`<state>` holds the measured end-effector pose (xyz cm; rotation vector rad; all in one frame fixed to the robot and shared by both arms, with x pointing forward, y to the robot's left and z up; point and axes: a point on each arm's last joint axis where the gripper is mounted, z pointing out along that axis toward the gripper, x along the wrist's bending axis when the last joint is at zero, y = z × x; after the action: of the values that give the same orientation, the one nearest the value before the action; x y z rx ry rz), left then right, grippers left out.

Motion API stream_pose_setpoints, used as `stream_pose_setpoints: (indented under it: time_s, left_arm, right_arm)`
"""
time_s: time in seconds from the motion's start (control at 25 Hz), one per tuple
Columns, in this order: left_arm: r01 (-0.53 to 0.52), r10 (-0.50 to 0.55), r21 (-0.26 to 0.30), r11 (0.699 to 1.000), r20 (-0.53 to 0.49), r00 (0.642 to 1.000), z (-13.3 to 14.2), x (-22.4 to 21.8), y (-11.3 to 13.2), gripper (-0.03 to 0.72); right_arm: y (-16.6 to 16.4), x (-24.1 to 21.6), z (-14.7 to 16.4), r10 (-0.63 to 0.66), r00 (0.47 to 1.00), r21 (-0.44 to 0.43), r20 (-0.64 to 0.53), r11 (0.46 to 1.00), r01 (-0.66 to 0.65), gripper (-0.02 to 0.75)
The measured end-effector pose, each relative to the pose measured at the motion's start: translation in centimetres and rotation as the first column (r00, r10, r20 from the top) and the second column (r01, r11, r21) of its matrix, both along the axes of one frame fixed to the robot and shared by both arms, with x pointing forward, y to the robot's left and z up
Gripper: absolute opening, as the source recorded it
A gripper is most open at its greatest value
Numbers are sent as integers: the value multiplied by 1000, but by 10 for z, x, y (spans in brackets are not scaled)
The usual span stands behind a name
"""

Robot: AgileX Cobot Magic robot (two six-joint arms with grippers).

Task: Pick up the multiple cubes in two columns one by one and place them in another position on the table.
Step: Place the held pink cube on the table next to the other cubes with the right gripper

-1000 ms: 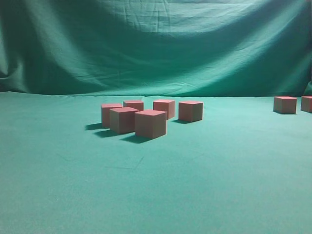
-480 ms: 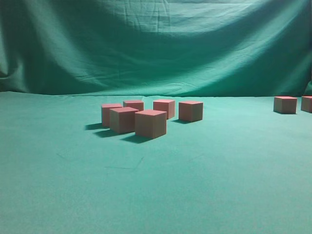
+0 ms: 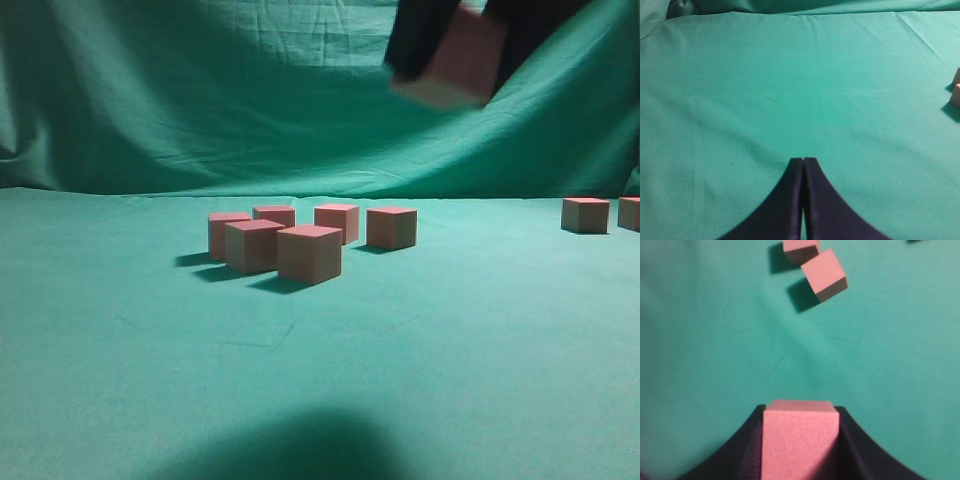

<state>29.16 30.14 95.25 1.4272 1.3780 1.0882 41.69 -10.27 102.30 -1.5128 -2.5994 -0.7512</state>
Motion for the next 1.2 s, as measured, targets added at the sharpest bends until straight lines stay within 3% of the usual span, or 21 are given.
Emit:
stream_pose_setpoints:
  time_s: [0.16, 0.52, 1.2]
  left_arm:
    - [0, 0, 0, 1000, 0, 1000, 0, 0, 0, 0]
    - [0, 0, 0, 1000, 0, 1000, 0, 0, 0, 0]
    - [0, 0, 0, 1000, 0, 1000, 0, 0, 0, 0]
  right_arm:
    - [20, 20, -20, -39, 997, -52, -74, 998, 35, 269]
    - [43, 50, -56, -84, 989, -157, -119, 985, 64, 269]
    - [53, 63, -83, -95, 995, -220, 5, 971, 94, 269]
